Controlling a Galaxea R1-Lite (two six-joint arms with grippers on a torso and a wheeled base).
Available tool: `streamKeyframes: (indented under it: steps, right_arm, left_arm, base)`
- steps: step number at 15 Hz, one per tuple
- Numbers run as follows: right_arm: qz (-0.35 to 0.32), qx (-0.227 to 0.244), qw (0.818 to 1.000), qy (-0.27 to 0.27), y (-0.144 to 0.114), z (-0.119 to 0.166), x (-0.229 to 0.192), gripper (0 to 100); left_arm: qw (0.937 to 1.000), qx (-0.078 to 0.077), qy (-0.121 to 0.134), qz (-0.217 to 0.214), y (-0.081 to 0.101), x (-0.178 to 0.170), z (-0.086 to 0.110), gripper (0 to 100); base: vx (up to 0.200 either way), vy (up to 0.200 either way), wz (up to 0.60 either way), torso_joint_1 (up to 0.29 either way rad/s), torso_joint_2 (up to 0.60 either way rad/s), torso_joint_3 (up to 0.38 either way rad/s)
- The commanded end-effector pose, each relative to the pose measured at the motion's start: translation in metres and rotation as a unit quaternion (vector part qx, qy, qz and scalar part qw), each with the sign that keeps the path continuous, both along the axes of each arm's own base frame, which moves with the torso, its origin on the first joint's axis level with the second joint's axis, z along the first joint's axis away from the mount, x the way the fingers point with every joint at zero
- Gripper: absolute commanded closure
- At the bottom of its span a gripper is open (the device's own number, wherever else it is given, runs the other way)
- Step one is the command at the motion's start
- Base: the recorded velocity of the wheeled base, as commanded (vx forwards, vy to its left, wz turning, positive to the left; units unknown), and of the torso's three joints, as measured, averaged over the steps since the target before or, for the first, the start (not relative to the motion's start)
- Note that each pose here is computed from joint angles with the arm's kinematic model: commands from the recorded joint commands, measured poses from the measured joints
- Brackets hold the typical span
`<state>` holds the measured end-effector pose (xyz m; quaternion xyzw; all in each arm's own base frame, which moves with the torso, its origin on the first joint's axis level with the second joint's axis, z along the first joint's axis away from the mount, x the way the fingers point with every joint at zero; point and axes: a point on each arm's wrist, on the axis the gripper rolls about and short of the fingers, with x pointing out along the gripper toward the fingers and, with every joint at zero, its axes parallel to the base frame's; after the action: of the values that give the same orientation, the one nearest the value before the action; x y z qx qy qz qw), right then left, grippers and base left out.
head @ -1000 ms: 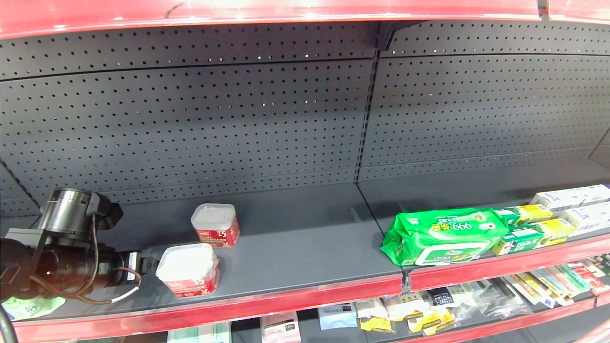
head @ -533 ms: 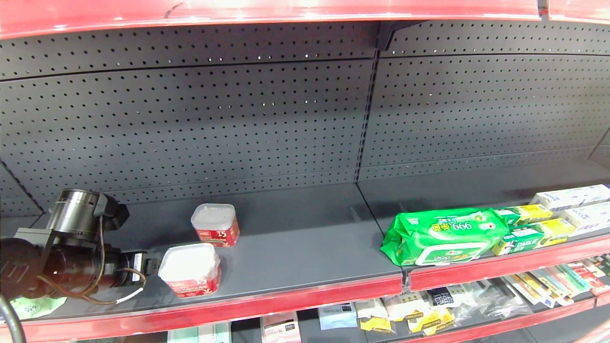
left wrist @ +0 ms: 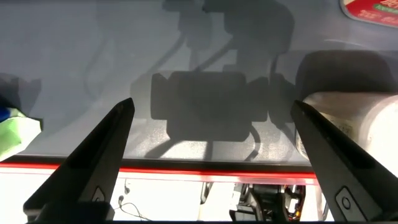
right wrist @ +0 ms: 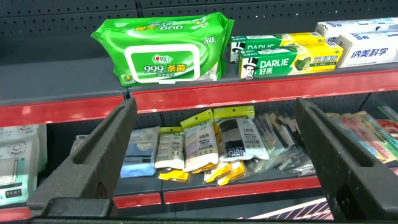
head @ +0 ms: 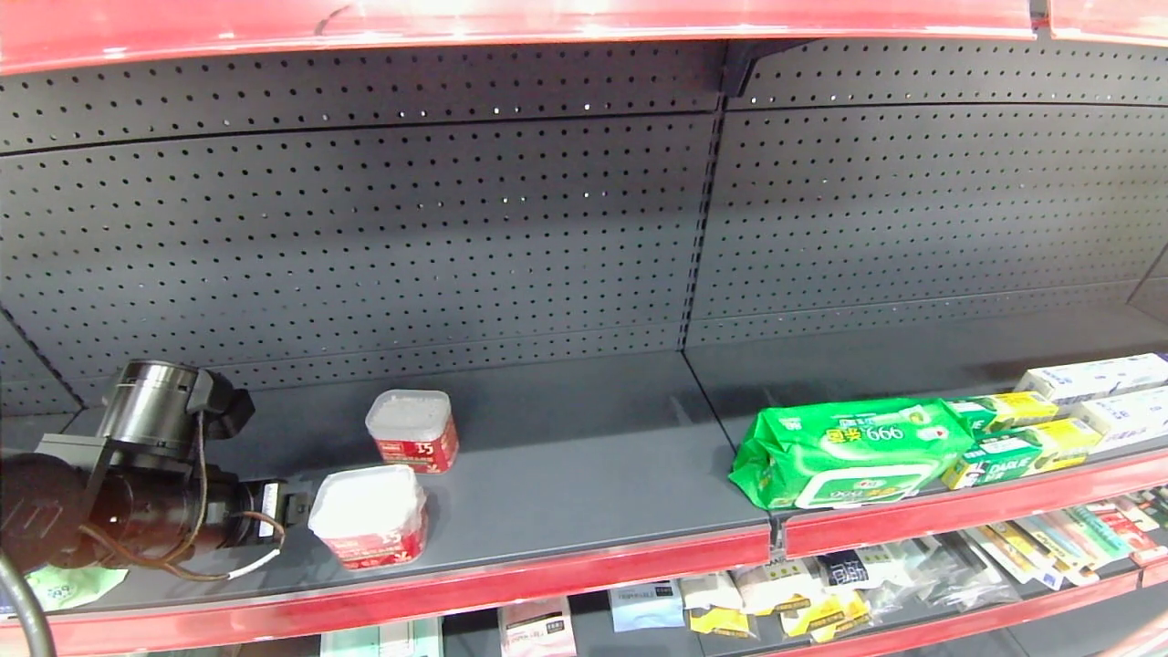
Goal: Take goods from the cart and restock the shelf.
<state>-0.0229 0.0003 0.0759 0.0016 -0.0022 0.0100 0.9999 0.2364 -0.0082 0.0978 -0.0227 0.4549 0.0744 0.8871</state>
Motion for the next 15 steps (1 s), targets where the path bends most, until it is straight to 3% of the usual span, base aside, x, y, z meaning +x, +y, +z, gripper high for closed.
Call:
streamKeyframes:
  steps: [1,15]
  right_arm:
    - [0.001,0.000,1.000,0.000,0.0000,0.0004,0.0000,0]
    - [0.001,0.000,1.000,0.001,0.0000,-0.0001,0.0001,0]
  left_arm:
    - [1.0000,0.000,0.000,0.000,-0.0003,0.0015,-0.0003,0]
    - [1.0000,0.000,-0.003,-0.003,-0.0017,0.0062,0.0004,0]
  base:
    - [0.000,0.000,0.00,0.000,0.00,0.000]
    - [0.000,0.000,0.00,0.000,0.00,0.000]
